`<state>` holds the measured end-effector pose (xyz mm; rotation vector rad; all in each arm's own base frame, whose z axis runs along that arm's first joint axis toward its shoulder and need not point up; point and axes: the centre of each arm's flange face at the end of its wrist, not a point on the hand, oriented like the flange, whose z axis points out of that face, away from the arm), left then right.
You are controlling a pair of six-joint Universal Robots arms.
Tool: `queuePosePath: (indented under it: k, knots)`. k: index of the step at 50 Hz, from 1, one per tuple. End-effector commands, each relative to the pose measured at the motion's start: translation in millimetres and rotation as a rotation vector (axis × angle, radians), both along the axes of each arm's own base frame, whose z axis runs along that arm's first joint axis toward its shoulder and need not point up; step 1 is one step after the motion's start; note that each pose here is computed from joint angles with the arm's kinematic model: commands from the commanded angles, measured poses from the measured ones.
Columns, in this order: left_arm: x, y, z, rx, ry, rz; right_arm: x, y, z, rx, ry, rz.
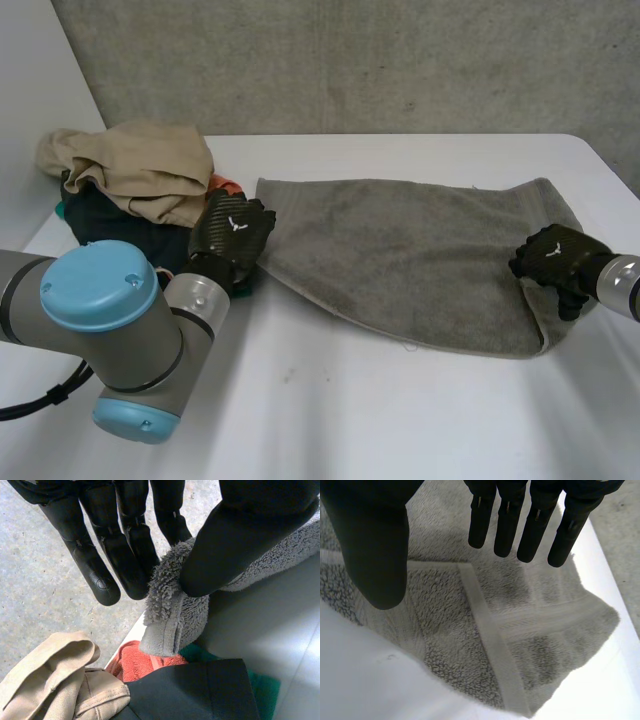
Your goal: Fold the laundry.
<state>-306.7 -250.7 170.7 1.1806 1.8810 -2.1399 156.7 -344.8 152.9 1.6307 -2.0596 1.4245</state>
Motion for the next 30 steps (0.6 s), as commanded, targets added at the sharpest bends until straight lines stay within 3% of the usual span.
queuePosePath:
  k: [1, 30]
  knots:
    - [0, -1, 1, -0.002, 0.001, 0.002, 0, -8, -15, -0.01, 0.002, -0.001]
    - [3, 4, 11, -0.019, 0.013, 0.005, -22, -22, -19, -0.042, 0.011, -0.068]
